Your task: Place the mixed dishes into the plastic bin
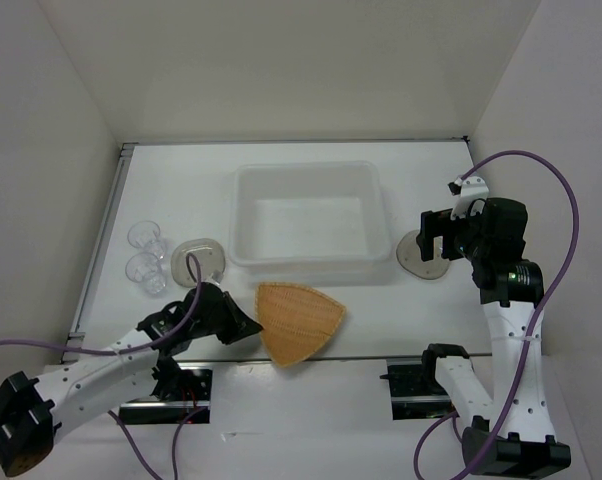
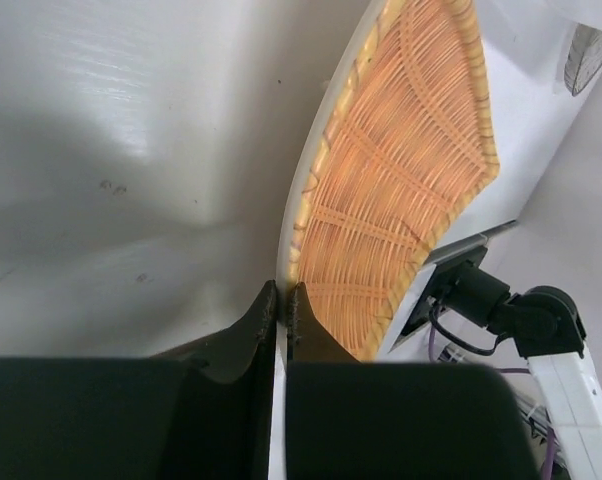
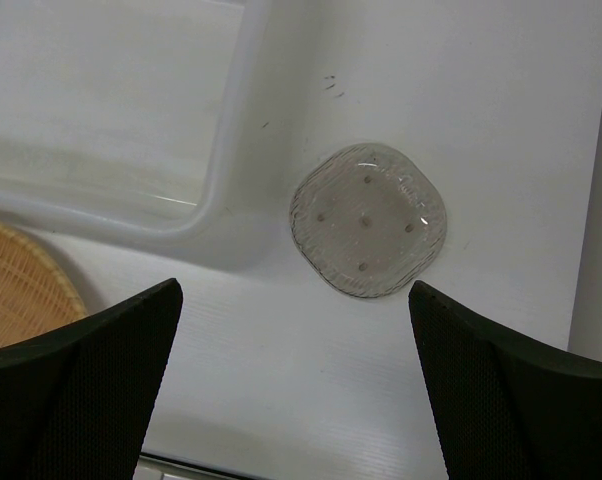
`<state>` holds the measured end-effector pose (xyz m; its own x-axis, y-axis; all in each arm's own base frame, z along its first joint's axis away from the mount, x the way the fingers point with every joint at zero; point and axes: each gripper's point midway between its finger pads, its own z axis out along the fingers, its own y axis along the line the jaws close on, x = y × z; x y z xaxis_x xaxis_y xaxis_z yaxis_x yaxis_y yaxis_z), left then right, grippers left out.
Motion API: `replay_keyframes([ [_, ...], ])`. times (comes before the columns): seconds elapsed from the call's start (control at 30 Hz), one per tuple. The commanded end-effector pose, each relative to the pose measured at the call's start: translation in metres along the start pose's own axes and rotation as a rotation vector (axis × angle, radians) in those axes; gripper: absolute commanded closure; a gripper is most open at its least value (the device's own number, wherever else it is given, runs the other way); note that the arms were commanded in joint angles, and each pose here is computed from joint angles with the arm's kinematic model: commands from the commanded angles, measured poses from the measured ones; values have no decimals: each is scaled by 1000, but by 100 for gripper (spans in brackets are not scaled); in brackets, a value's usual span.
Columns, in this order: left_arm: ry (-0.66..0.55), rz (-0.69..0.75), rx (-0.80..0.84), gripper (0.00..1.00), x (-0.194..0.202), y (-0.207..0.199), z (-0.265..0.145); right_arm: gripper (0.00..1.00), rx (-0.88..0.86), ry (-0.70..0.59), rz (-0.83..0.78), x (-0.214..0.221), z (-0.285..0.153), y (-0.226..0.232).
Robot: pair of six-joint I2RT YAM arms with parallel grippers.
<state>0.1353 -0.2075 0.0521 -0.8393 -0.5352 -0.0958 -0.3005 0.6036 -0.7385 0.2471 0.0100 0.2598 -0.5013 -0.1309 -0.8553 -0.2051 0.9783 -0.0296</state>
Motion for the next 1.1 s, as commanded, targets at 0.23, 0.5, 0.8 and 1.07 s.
replay_keyframes([
  [0.23, 44, 67, 149, 100, 0, -88, -60, 2, 2, -26, -1, -6, 6, -3],
  [0.5, 66, 187, 152, 100, -6, -129, -72, 2, 0, -18, 10, -3, 11, -3],
  [0.8, 96, 269, 262, 100, -5, -187, -105, 2, 2, -26, 8, -6, 11, -4],
  [1.07, 13, 387, 350, 100, -24, -251, -139, 2, 2, -26, 8, -6, 11, -4],
])
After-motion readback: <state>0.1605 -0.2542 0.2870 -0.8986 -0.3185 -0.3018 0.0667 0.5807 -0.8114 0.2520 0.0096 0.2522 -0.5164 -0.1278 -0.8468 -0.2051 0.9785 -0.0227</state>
